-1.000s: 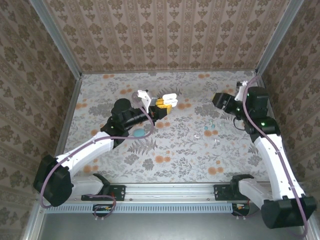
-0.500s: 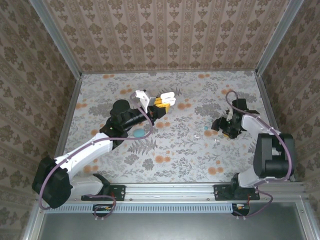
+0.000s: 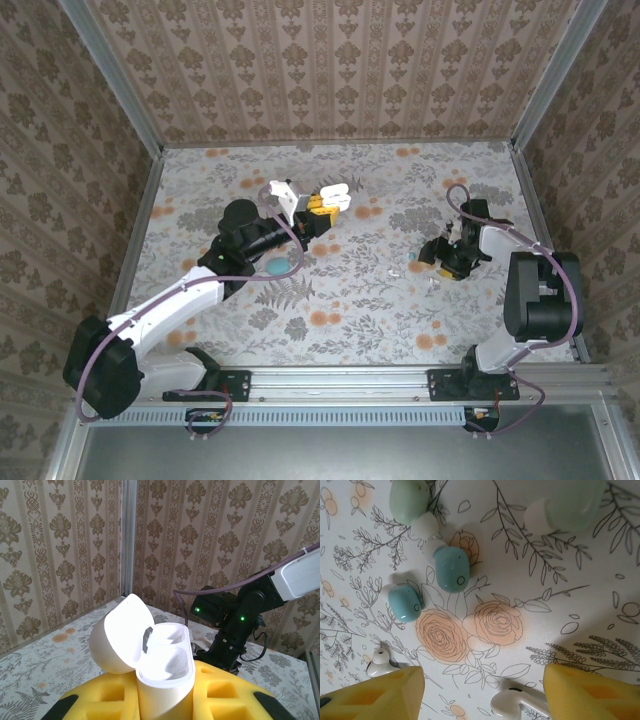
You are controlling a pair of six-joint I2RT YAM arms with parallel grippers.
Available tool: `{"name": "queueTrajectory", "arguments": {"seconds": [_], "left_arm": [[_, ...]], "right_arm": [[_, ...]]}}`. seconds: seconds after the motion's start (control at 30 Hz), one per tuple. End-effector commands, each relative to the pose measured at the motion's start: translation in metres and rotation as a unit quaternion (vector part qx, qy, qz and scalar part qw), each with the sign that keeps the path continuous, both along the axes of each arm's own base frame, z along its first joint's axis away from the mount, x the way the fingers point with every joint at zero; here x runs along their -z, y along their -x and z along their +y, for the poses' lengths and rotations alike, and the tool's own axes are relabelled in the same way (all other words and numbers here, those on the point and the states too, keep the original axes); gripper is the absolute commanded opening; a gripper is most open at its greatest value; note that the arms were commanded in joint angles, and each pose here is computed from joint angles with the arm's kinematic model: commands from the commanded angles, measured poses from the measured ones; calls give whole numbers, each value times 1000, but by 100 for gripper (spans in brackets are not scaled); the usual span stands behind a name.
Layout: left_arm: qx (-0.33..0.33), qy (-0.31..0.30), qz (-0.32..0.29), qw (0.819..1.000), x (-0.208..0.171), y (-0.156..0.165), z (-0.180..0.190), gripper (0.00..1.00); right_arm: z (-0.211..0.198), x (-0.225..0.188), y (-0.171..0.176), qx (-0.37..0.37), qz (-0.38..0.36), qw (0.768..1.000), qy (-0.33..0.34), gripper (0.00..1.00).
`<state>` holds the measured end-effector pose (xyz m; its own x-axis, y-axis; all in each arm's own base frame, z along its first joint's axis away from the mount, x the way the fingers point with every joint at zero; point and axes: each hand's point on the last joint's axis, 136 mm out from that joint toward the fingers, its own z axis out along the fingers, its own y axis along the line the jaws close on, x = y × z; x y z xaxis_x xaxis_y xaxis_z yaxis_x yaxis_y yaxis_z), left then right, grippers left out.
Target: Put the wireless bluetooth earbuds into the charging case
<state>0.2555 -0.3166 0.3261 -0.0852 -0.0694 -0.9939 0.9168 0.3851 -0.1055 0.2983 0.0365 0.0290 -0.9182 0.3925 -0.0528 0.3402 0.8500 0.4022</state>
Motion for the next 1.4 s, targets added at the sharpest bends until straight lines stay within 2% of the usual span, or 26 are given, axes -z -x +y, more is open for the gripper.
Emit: {"name": "queueTrajectory", "arguments": {"seconds": [0.0,0.27,0.6,0.87,1.13,1.27,1.37], "left_arm": [[3,15,-21,1000,-20,0,-1,20],[-3,17,-20,1000,-20,-2,2,20],[-3,15,-16,1000,-17,-2,3,20],[-5,14,-15,1000,-16,-3,4,20],[-8,10,-14,1000,-15,-3,5,21],[-7,8,-13,1000,-13,-3,5,21],[-7,6,-15,1000,-13,-3,5,20]], "right_arm": [[8,9,9,-13,17,1000,-18,66],[15,10,25,-21,38,999,-13,62],[21,7,51,-11,55,998,2,61],[38,1,52,-32,41,999,4,61],[2,-8,53,-8,53,992,115,57],[-2,-10,39,23,44,991,123,50],[-1,-8,32,45,47,990,122,48]]}}
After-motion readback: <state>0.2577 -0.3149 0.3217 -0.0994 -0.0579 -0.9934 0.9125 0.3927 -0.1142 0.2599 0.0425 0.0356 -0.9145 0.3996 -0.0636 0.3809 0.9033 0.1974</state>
